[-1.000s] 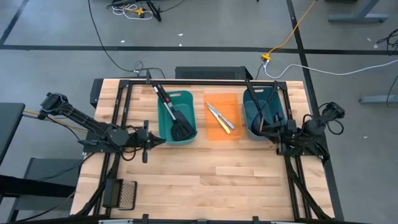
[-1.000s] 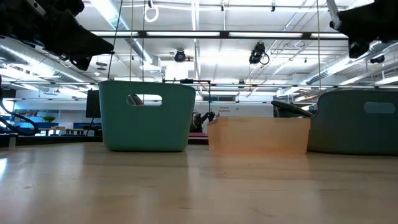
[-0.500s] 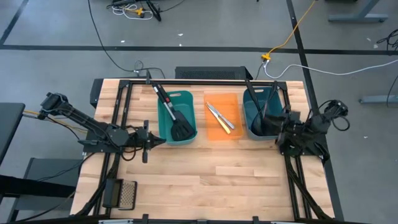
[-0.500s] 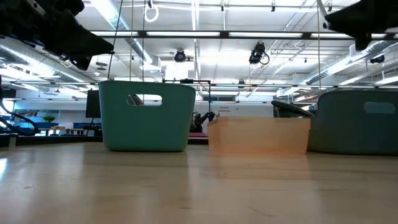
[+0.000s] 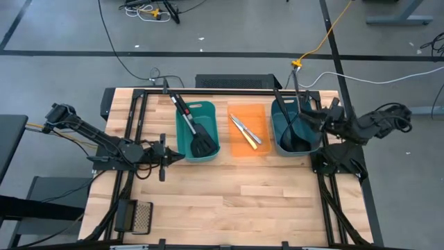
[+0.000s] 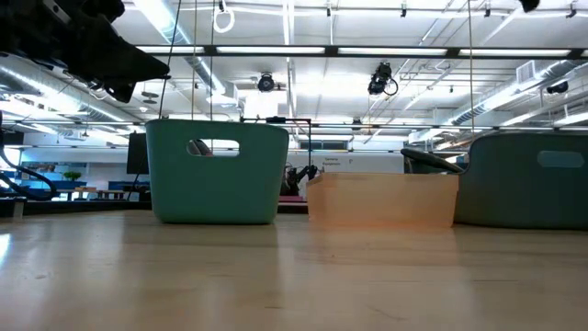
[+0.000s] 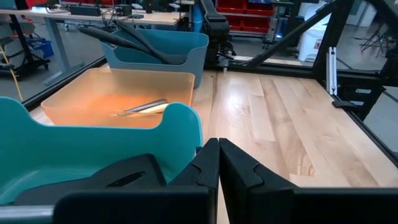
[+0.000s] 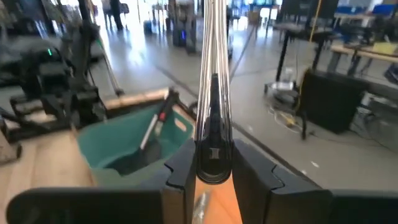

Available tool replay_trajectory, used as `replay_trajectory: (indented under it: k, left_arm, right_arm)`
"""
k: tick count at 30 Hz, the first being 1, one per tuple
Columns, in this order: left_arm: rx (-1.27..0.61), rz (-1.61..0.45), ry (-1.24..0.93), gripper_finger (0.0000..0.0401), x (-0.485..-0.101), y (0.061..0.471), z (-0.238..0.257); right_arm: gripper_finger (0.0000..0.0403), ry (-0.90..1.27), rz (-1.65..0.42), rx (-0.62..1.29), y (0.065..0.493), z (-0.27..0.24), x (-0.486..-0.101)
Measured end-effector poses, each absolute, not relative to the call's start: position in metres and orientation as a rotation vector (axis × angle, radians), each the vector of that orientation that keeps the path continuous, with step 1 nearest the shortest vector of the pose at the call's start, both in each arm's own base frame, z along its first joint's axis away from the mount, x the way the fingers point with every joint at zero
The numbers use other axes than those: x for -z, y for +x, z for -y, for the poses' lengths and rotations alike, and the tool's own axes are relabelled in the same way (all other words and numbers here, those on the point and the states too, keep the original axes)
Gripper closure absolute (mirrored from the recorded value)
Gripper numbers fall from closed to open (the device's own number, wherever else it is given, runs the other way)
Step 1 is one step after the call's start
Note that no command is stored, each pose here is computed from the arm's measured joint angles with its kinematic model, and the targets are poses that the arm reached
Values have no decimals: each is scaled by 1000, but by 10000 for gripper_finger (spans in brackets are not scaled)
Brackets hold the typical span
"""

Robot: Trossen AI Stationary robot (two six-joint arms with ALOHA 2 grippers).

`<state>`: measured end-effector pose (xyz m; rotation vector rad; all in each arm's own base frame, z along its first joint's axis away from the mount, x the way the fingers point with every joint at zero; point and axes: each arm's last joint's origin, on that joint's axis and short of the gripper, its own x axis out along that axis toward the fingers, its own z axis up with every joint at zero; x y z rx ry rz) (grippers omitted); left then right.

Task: Pick & Place Kitchen Items
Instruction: Put the silver knife into the orange bin

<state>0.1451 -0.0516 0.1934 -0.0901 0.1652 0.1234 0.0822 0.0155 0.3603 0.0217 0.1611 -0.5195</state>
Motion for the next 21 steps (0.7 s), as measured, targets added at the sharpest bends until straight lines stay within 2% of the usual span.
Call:
replay_trajectory:
  k: [5, 11, 16, 21]
  left_arm:
    - [-125, -164, -89, 390, -194, 145, 52]
    - [-125, -164, -92, 390, -194, 145, 52]
    - [-125, -164, -92, 390, -194, 145, 52]
    - [-125, -165, -86, 390, -194, 145, 52]
  right_arm:
    - [317, 33, -343, 565, 105, -13, -384]
    - [317, 138, -702, 667, 135, 8, -398]
    - [317, 232, -962, 722, 163, 30, -392]
    - [317, 319, -1099, 754, 191, 54, -373]
